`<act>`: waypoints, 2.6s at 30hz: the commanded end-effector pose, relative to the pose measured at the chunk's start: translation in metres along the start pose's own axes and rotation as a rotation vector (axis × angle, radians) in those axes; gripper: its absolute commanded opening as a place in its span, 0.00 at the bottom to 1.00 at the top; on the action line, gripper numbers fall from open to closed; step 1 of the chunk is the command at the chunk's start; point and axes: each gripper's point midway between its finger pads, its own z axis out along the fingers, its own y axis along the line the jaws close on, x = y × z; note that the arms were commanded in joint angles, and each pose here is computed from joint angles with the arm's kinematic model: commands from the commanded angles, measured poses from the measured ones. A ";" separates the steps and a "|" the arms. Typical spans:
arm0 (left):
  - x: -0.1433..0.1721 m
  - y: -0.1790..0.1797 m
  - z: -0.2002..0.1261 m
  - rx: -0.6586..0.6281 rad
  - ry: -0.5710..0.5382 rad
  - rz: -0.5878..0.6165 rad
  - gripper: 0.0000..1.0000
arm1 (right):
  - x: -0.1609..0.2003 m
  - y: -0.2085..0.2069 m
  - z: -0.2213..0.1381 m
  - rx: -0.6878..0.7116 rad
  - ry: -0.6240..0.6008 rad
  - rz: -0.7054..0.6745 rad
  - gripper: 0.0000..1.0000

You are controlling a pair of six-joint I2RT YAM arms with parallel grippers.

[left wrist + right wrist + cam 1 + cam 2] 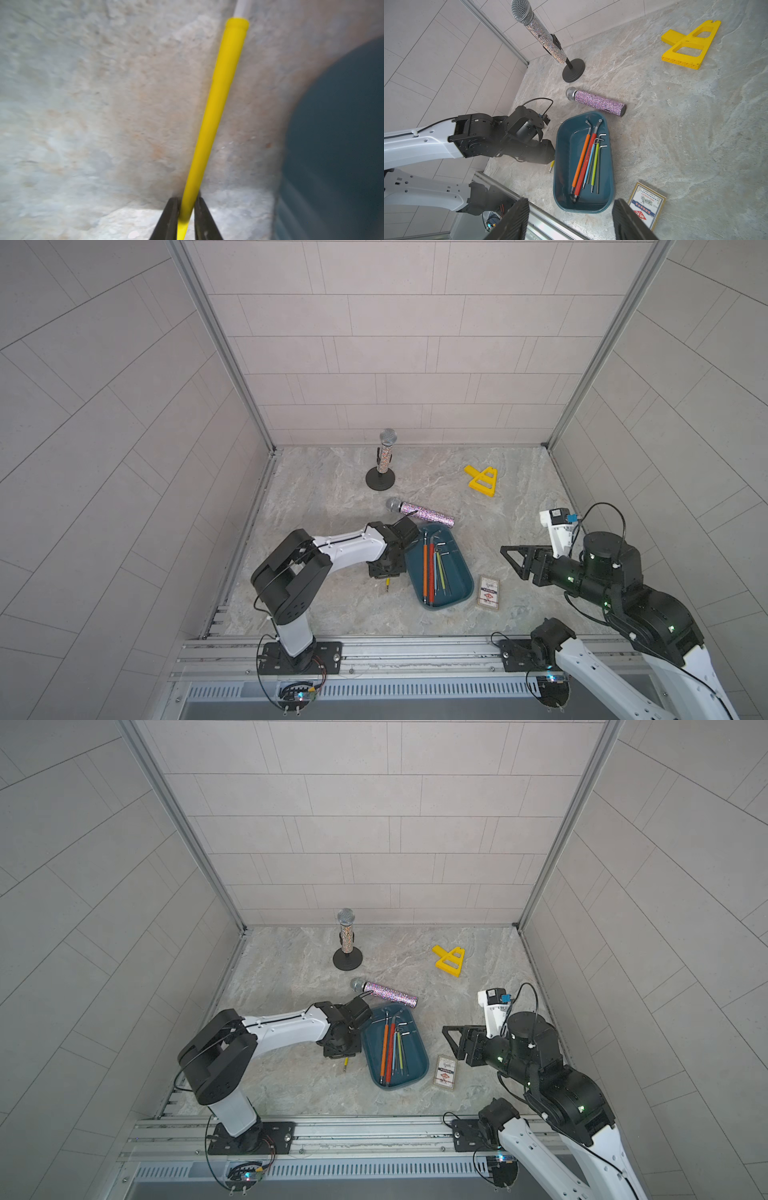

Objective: Put the hex key on the desktop into the storage box
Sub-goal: Pick up the Allen key from the center of the board, then place the Allen key in the storage box.

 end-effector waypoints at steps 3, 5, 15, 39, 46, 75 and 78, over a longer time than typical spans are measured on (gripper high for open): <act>0.003 0.043 -0.003 -0.118 0.011 -0.012 0.16 | 0.002 0.000 0.000 -0.004 0.002 -0.005 0.69; 0.001 0.047 -0.002 -0.118 0.013 -0.014 0.16 | 0.002 0.000 0.000 -0.005 0.001 -0.007 0.69; -0.002 0.048 0.014 -0.084 0.069 -0.032 0.28 | 0.002 0.000 -0.001 -0.004 0.002 -0.004 0.68; -0.028 0.029 -0.084 0.031 -0.109 -0.010 0.00 | 0.001 0.002 0.001 -0.011 0.005 -0.006 0.68; -0.031 -0.008 -0.129 0.132 -0.163 0.022 0.00 | 0.000 0.003 0.000 -0.014 -0.001 -0.006 0.69; 0.019 -0.139 -0.071 0.223 -0.041 0.182 0.00 | 0.001 0.001 -0.003 -0.006 -0.004 -0.007 0.68; 0.022 -0.138 -0.058 0.209 -0.023 0.182 0.00 | 0.002 0.001 -0.003 -0.005 0.000 -0.007 0.68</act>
